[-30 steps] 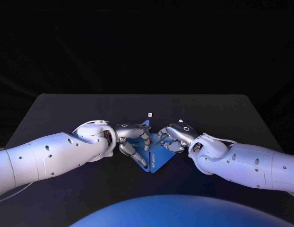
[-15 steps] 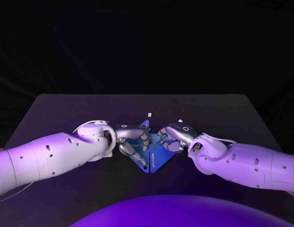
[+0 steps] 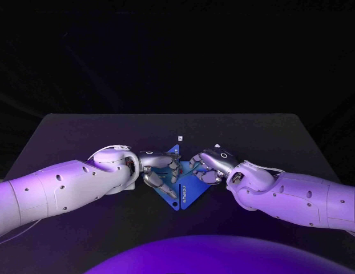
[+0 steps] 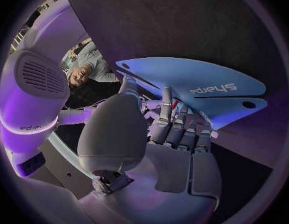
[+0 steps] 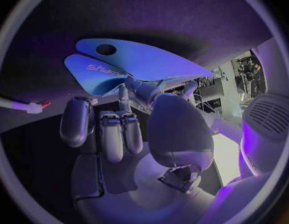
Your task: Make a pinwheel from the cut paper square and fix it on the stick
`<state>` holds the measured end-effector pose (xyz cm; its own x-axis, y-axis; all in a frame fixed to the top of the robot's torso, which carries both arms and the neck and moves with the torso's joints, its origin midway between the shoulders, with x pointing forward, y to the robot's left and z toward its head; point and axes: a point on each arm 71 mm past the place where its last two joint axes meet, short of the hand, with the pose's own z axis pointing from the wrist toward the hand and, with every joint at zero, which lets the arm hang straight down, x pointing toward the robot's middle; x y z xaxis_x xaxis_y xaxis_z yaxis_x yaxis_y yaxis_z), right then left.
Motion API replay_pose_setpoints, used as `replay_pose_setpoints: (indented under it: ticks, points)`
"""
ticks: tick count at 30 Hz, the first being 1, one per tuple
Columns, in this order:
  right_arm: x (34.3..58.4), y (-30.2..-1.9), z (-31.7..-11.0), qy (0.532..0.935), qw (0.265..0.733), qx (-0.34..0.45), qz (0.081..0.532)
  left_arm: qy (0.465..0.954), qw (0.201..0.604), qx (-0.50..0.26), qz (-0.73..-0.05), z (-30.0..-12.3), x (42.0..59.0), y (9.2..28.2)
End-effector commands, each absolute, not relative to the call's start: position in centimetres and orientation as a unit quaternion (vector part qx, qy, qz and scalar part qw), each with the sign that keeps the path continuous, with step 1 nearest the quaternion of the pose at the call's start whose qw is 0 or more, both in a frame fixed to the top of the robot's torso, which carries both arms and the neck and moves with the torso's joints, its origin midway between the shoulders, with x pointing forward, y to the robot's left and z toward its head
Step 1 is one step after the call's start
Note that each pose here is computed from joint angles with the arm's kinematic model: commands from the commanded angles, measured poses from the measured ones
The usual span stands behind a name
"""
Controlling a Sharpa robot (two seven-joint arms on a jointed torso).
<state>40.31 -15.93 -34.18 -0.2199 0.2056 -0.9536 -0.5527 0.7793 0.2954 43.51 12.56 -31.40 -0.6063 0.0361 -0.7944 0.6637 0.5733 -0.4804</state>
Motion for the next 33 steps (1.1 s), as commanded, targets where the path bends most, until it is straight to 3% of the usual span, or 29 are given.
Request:
replay_pose_setpoints:
  ticks: [1,24,33]
  points:
    - [40.2,-15.9,-34.3,0.722,0.607,-0.126,0.308,0.809,0.368,0.217,-0.403,-31.6,43.4,12.4]
    - [40.0,-15.9,-33.6,0.711,0.616,-0.099,0.326,0.821,0.356,0.217,-0.389,-31.9,43.5,12.5]
    - [40.1,-16.1,-33.3,0.731,0.598,-0.084,0.319,0.821,0.356,0.217,-0.389,-31.9,43.4,12.5]
